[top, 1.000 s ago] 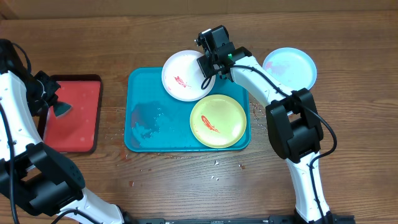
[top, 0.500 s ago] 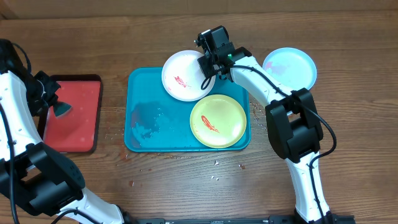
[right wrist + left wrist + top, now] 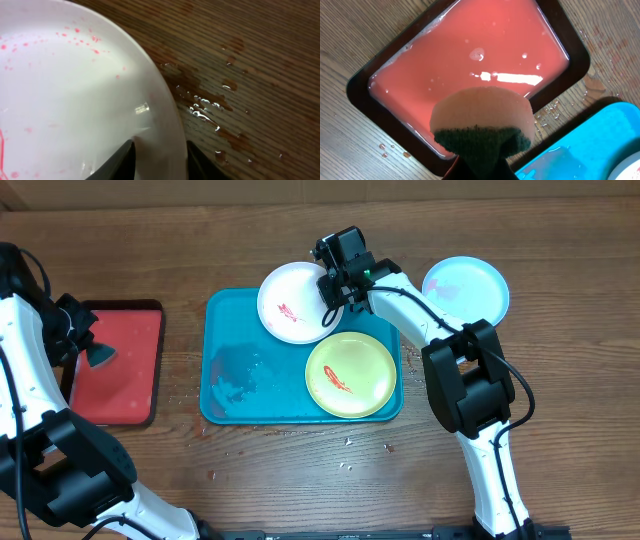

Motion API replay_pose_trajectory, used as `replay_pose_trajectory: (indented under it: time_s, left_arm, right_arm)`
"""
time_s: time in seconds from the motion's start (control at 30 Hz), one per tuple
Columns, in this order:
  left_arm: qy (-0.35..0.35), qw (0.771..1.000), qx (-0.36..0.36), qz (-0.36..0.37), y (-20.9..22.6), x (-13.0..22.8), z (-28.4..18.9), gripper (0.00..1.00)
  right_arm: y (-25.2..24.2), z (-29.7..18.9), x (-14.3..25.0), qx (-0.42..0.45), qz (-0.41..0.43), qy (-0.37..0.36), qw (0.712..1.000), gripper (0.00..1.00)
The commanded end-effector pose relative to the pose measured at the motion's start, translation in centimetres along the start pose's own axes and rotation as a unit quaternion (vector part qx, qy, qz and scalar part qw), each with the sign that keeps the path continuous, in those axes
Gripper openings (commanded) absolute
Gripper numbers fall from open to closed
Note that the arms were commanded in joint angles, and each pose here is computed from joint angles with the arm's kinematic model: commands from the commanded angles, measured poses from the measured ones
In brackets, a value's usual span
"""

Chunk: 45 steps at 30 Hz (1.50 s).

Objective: Clean dirty plates on tray and stack at the side
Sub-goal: 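Move the right gripper to the white plate's rim and grip it, then carry the sponge with the left gripper onto the white plate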

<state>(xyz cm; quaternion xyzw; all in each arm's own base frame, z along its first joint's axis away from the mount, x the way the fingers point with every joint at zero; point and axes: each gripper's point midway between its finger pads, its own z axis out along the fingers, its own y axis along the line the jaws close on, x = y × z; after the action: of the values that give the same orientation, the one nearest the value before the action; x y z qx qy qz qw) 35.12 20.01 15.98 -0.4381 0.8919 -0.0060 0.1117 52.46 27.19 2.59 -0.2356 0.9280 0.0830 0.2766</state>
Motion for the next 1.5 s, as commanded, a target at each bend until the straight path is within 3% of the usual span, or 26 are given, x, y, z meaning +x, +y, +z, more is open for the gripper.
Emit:
replay_pose_trajectory:
  time_s: [0.0, 0.1, 0.33, 0.6, 0.67, 0.8, 1.2, 1.27, 1.4, 1.47]
  left_arm:
    - [-0.021, 1.0, 0.02, 0.008, -1.0, -0.5, -1.8, 0.04]
    - [-0.022, 1.0, 0.02, 0.008, -1.0, -0.5, -1.8, 0.04]
    - [-0.015, 0.999, 0.034, 0.03, -1.5, -0.2, -1.8, 0.04]
    - [-0.014, 0.997, 0.061, 0.054, -2.4, -0.2, -1.9, 0.04]
    - [-0.014, 0.997, 0.061, 0.054, -2.4, -0.2, -1.9, 0.04]
    - [-0.012, 0.997, 0.06, 0.054, -2.4, -0.1, -1.9, 0.04]
    - [-0.006, 0.996, 0.075, 0.055, -2.9, 0.2, -2.0, 0.04]
    - [0.003, 0.993, 0.096, 0.068, -3.6, 0.6, -2.1, 0.04]
    - [0.035, 0.979, 0.161, 0.118, -6.3, 2.6, -2.5, 0.04]
    - [0.05, 0.976, 0.168, 0.133, -7.4, 3.6, -2.4, 0.04]
  right_arm:
    - [0.5, 0.1, -0.2, -0.005, 0.007, -0.001, 1.0, 0.19]
    - [1.1, -0.6, -0.9, -0.008, 0.013, 0.0, 1.0, 0.04]
    - [4.0, -3.1, -1.8, -0.02, 0.011, 0.028, 0.999, 0.04]
    - [8.7, -4.2, 2.1, -0.026, 0.076, 0.112, 0.991, 0.04]
    - [9.3, -4.2, 2.4, -0.027, 0.071, 0.116, 0.99, 0.15]
    - [9.7, -3.6, 2.4, -0.029, 0.069, 0.112, 0.991, 0.27]
    - [9.3, 0.0, 4.0, -0.027, 0.059, 0.123, 0.99, 0.28]
    - [9.4, 0.4, 4.4, -0.028, 0.06, 0.128, 0.99, 0.26]
    - [9.9, 0.6, 4.7, -0.041, 0.069, 0.134, 0.988, 0.08]
    - [9.9, 0.6, 4.6, -0.039, 0.087, 0.133, 0.986, 0.04]
